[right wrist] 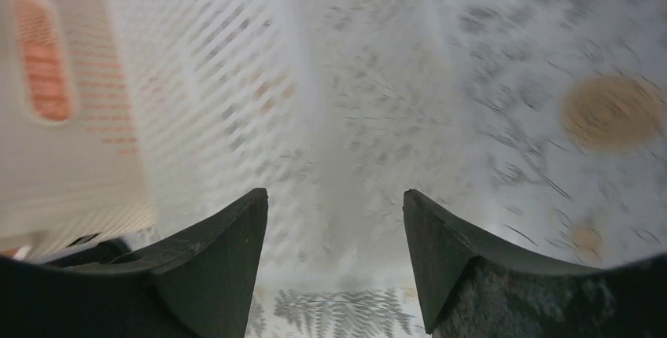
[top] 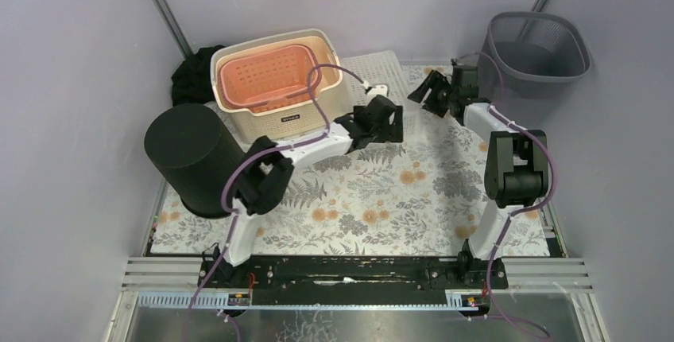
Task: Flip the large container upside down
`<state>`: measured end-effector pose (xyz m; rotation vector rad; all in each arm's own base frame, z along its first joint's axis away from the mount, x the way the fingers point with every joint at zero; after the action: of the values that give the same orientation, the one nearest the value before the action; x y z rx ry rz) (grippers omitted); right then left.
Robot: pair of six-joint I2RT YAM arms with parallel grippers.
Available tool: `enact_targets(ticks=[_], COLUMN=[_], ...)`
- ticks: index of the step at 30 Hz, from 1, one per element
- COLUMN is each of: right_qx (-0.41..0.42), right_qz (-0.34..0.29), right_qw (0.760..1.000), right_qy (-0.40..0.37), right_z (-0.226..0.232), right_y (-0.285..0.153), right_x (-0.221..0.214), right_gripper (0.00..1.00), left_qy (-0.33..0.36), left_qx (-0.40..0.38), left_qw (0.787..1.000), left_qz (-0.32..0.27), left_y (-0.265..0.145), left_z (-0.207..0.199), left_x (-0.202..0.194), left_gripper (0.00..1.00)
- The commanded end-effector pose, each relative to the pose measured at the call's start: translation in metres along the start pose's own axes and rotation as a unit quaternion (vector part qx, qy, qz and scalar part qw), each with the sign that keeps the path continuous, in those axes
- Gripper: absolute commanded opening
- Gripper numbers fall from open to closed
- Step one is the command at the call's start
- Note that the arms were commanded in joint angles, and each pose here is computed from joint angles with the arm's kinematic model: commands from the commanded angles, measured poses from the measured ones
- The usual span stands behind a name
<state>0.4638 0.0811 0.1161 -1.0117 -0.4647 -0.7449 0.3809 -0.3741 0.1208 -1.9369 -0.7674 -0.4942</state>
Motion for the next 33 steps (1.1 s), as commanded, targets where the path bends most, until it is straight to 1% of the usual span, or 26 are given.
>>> enact_targets(ticks=[1,4,7,9,11,14,17,19,21,23,25,26,29,33], right_qx=[0.093,0.091,0.063,0.024,-0.036,-0.114,-0.16,-0.177,-0.19,-0.197,-0.201,-0.206,-0.215,-0.213], right_qz=[-0.042,-0.051,-0.061,-0.068,-0.1,-0.141,-0.153,-0.154,-0.156,-0.154,-0.152,-0.151,-0.141,-0.148], right_qw=[0.99,0.983,0.976,0.972,0.966,0.954,0.945,0.941,0.94,0.94,0.94,0.939,0.938,0.937], right_qy=[-0.1,-0.149,-0.201,-0.222,-0.235,-0.239,-0.241,-0.242,-0.238,-0.232,-0.229,-0.229,-0.231,-0.236], right_z=[0.065,0.084,0.095,0.093,0.087,0.074,0.064,0.056,0.046,0.036,0.027,0.024,0.013,0.012], right_y=[-0.039,-0.086,-0.14,-0.165,-0.19,-0.211,-0.212,-0.209,-0.206,-0.203,-0.198,-0.196,-0.183,-0.175], right_x=[0.062,0.081,0.096,0.104,0.121,0.145,0.161,0.17,0.178,0.183,0.189,0.192,0.199,0.204], right_gripper=[0.7,0.71,0.72,0.72,0.73,0.74,0.74,0.74,0.74,0.74,0.74,0.74,0.73,0.72], left_qy=[0.005,-0.02,-0.019,-0.01,-0.012,-0.024,-0.018,-0.018,-0.031,-0.038,-0.038,-0.037,-0.028,-0.025], left_qx=[-0.019,-0.027,-0.033,-0.025,-0.016,-0.007,0.005,0.028,0.036,0.026,0.002,-0.022,-0.087,-0.122], left_qw=[0.998,0.998,0.999,0.999,1.0,1.0,1.0,0.999,0.999,0.999,0.999,0.999,0.995,0.991], left_qz=[0.055,0.049,0.037,0.027,0.019,0.008,-0.004,-0.013,-0.01,-0.003,0.005,0.006,0.034,0.043], left_y=[0.033,0.052,0.064,0.07,0.074,0.081,0.088,0.091,0.092,0.09,0.081,0.071,0.047,0.023], left_z=[-0.011,-0.007,-0.011,-0.01,-0.004,0.012,0.023,0.036,0.05,0.055,0.046,0.035,0.008,-0.007], left_x=[-0.024,-0.006,0.009,0.017,0.029,0.044,0.058,0.069,0.074,0.074,0.072,0.073,0.062,0.054], left_gripper=[1.0,1.0,1.0,1.0,1.0,1.0,1.0,1.0,1.0,1.0,1.0,1.0,1.0,1.0])
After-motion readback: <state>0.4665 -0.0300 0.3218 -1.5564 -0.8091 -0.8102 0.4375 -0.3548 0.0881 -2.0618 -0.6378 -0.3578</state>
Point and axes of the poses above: each gripper's point midway between its finger pads, its own y axis out along the fingers, its own z axis along the line the jaws close on, x = y × z, the point moved 3 cm from there along -y, back along the fingers, and after that the axes turned 13 degrees about -y, right-handed, at the moved point
